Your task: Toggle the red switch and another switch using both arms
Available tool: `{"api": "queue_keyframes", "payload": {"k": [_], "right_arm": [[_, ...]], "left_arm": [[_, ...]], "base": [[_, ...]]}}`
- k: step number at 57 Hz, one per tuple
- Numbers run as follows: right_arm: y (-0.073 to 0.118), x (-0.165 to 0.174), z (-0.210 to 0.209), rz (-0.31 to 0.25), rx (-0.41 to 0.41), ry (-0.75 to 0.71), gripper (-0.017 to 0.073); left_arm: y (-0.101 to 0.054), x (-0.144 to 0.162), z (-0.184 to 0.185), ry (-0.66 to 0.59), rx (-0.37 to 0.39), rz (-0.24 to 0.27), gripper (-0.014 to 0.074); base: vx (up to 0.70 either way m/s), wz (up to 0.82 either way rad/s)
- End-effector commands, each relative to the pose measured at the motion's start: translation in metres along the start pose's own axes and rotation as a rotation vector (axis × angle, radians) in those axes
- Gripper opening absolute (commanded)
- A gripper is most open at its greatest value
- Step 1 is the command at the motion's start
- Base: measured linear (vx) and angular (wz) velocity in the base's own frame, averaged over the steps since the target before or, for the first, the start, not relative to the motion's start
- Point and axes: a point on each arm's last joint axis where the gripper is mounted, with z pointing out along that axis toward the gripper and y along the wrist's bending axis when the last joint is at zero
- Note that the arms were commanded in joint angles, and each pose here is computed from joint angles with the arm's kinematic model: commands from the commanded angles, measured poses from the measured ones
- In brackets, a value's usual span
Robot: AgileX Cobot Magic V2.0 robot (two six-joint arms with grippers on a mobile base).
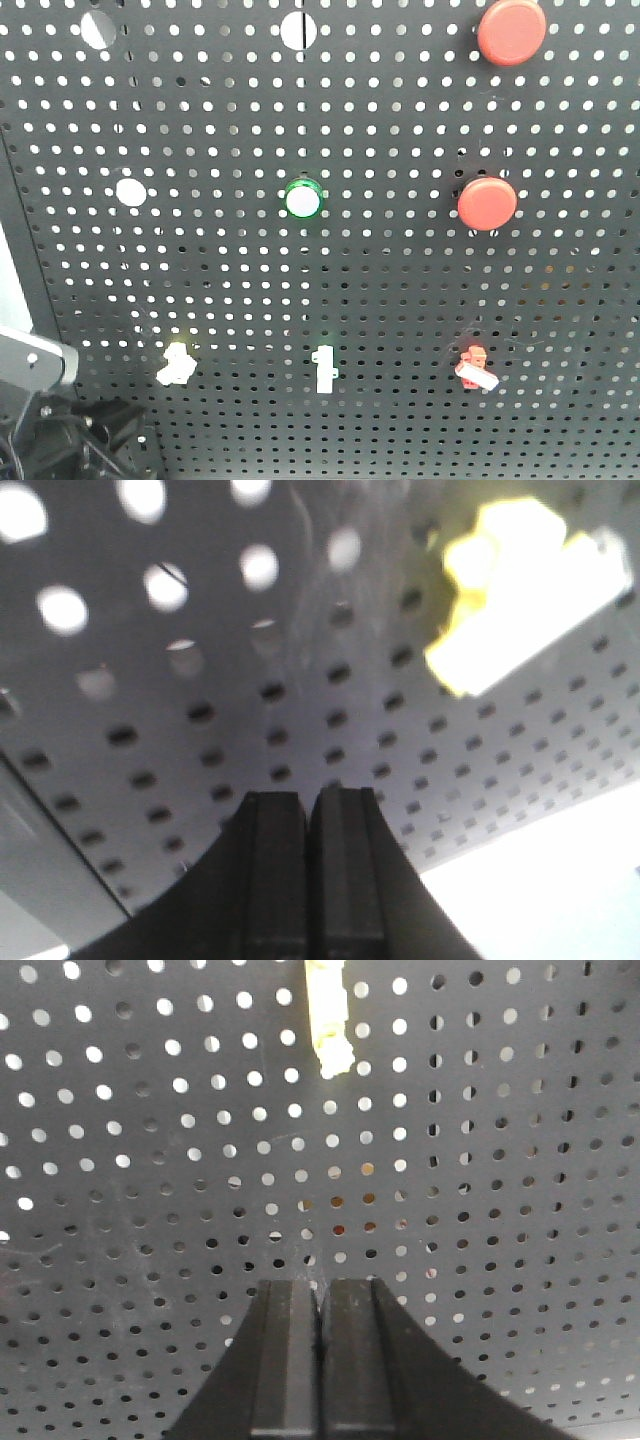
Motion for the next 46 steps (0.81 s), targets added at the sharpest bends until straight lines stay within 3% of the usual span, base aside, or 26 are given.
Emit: {"api": "queue_keyframes", "payload": {"k": [1,10,21,32,39,46], "right_arm": [[0.000,-0.018,-0.001,0.006,0.000,-0.101,-0.0006],[0.003,-0.017,0.002,-0.008,-0.022,-0.087,-0.0006],[0.017,-0.012,0.021,-0.132,-0.140,-0.042,-0.0006],[0.058,-0.006,0.050,-0.172,-0.373,-0.081,-0.0006],[0.096,0.004,0.067,-0.200,-0.528,-0.090,-0.0006],[0.112,-0.001,0.083,-0.163,-0.552,-0.110,-0.0006]], "left_arm": [[-0.003,-0.019,-0.011,-0.122,0.030,-0.040,0.0003],[-0.004,-0.017,-0.035,-0.191,0.038,-0.043,0.0003],[-0.004,0.003,-0.070,-0.253,0.038,-0.043,0.0003],[-0.003,0.028,-0.101,-0.301,0.025,-0.044,0.0003],[-0.001,0.042,-0.112,-0.287,0.003,-0.047,0.0003],[0.001,0.048,-0.120,-0.272,-0.019,-0.050,0.0003]], "base": [[0.00,0.00],[0.00,0.00],[0.00,0.00],[0.00,0.00],[0.00,0.00],[0.00,0.00]]}}
